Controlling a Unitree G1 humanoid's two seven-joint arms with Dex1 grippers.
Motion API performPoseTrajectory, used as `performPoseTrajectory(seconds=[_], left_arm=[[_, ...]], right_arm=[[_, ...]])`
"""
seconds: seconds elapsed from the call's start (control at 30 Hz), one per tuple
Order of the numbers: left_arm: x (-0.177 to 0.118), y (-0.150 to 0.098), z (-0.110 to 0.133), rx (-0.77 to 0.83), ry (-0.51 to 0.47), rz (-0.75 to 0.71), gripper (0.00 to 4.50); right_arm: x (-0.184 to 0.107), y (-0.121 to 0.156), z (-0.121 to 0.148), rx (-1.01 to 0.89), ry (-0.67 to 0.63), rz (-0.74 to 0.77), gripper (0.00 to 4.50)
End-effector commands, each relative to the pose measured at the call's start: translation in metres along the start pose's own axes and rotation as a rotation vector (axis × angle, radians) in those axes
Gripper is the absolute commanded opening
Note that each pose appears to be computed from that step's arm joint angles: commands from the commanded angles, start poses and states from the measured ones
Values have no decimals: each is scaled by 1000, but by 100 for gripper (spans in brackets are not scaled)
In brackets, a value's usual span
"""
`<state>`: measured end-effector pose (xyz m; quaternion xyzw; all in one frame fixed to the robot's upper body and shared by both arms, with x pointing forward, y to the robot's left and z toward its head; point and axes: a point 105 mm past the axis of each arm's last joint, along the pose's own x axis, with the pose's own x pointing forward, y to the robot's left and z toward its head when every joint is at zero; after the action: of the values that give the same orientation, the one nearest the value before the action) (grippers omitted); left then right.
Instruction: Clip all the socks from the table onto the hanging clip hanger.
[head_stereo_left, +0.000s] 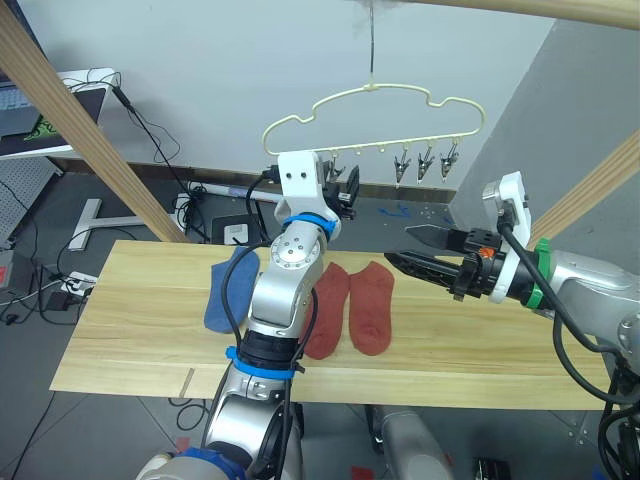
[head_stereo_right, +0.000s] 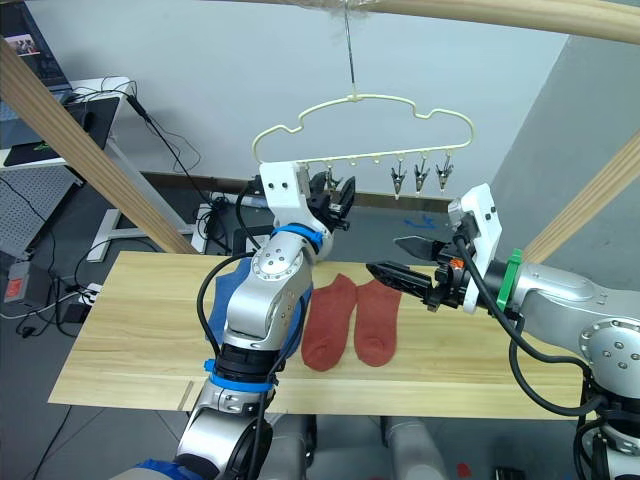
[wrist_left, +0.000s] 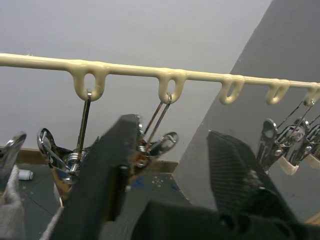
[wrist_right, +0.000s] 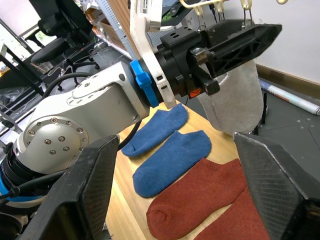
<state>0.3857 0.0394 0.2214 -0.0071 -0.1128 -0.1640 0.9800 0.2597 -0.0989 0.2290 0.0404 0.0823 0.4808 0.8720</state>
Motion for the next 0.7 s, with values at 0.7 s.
performPoseTrajectory(seconds=[0.7], left_arm=[[8,-1,12,6,-47,21,263]], right_arm=[[-5,5,9,-30,-35,6,380]])
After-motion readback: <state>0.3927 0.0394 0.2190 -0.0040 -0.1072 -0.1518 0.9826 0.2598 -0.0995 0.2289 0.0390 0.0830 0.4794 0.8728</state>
